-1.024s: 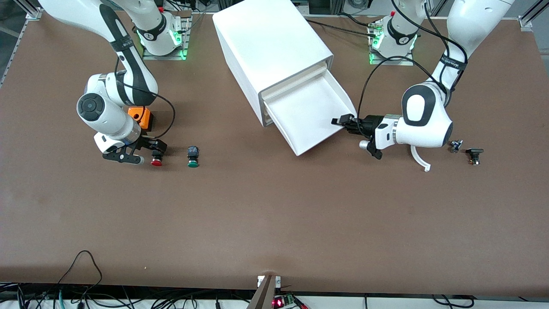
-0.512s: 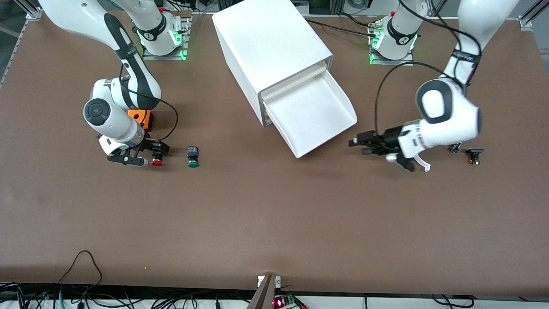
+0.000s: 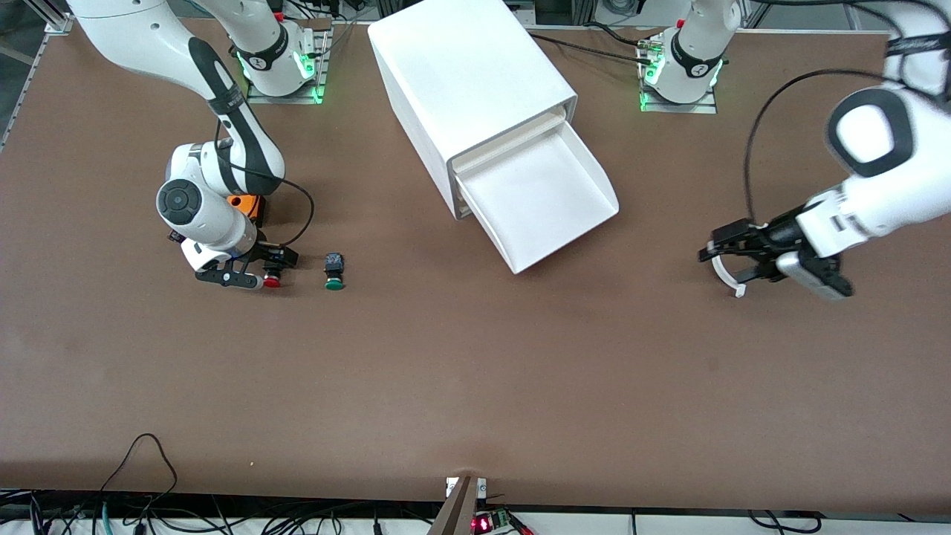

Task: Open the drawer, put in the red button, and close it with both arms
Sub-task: 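Grasp the red button with the right gripper while the left gripper withdraws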

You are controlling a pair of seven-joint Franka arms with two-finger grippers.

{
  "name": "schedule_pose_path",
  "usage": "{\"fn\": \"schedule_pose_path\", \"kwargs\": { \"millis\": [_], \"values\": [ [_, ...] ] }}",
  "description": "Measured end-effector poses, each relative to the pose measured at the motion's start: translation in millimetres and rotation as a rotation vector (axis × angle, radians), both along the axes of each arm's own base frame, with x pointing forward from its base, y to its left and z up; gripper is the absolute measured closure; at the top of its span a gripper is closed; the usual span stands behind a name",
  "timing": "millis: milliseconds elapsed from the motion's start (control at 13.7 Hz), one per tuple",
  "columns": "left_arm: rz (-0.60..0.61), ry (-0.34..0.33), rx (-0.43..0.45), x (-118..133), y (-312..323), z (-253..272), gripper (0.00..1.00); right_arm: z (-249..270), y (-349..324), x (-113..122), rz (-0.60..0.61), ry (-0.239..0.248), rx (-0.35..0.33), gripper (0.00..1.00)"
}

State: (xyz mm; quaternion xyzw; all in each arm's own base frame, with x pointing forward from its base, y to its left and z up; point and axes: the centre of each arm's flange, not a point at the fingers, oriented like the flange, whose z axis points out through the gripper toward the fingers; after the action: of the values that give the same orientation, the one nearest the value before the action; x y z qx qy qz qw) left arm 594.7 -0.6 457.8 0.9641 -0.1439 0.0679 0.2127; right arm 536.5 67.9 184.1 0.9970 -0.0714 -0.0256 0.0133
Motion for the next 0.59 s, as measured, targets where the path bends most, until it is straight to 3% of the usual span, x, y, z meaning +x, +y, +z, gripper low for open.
{"fn": "schedule_pose_path", "kwargs": {
  "millis": [220,293,366,439,585],
  "values": [
    [-0.042,0.053,0.191,-6,15,94,0.0,-8,-1,-5,0.008,0.013,-0.002,0.08],
    [-0.019,0.077,0.248,-11,9,124,0.0,-11,-1,-6,0.013,0.017,-0.002,0.17],
    [0.022,0.105,0.294,-20,-3,150,0.0,-12,-1,-6,0.019,0.018,-0.002,0.17],
    [0.065,0.131,0.331,-29,-16,167,0.0,-12,-1,-6,0.031,0.015,-0.001,0.23],
    [0.117,0.168,0.393,-45,-41,182,0.0,-9,2,-3,0.078,0.005,0.005,0.47]
  ]
}}
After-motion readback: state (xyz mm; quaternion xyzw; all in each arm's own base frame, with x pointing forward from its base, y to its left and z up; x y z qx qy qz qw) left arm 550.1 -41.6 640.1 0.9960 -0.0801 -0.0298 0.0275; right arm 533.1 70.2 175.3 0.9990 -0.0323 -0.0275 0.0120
